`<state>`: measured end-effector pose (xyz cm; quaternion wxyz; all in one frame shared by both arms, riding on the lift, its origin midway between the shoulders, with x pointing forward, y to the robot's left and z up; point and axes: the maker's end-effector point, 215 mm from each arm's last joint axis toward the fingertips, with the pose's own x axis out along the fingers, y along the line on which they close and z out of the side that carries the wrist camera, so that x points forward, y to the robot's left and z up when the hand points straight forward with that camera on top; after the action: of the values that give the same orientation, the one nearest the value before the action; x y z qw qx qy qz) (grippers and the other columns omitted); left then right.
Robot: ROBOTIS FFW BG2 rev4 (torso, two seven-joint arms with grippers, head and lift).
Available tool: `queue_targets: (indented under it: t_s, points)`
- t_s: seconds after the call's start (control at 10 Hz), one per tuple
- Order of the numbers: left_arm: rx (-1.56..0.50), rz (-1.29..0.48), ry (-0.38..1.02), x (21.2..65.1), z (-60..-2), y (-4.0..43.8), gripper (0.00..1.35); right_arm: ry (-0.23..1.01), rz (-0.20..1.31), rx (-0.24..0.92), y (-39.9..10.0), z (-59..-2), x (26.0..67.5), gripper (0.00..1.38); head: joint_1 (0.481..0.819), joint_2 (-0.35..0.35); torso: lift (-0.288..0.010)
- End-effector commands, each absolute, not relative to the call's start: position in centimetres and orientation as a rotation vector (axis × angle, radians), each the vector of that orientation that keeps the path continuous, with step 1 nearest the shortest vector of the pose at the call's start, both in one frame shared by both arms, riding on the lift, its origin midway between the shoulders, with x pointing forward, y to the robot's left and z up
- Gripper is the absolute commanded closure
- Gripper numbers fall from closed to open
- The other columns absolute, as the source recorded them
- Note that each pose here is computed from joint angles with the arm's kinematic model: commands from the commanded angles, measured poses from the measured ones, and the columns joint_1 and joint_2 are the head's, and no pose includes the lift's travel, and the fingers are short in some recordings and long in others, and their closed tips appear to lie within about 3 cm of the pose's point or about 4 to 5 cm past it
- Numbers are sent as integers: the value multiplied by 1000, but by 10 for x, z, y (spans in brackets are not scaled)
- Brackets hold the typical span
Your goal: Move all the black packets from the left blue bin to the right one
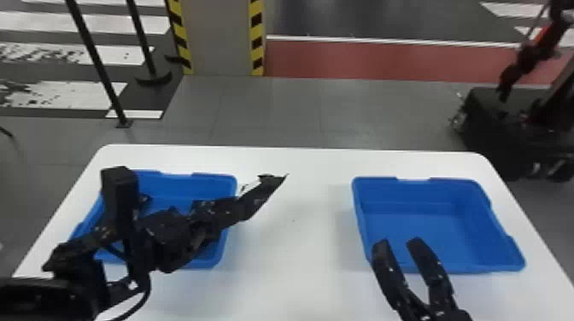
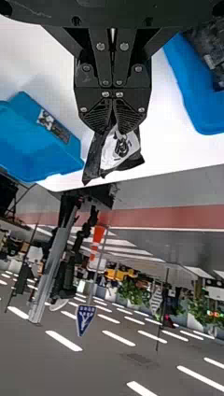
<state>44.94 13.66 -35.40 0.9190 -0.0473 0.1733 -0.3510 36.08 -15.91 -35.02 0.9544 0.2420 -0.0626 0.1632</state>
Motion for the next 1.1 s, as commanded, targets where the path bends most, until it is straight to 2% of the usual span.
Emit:
queue_targets:
  t_s: [0.0,0.4,0.7,0.9,1.0]
  points:
    - [-105,-807,349,453,-351,100,1210,-104,407,517,-135,-344,378,392,695,-30,-110]
    - [-109,-985,348,451,-331,29,1210,-74,524,525,-101,-334,434,392,695,-76,-110]
    - [-128,-1016,377,448,-336,21,1210,-81,559,517,-92,-323,457,395,695,-90,-110]
    - [-126,-1030,368,448,-333,17,1208,17,606,520,-73,-340,461,427,695,-84,-110]
    - [-128,-1044,368,450,-334,14,1210,34,616,515,-69,-346,464,687,695,-74,-110]
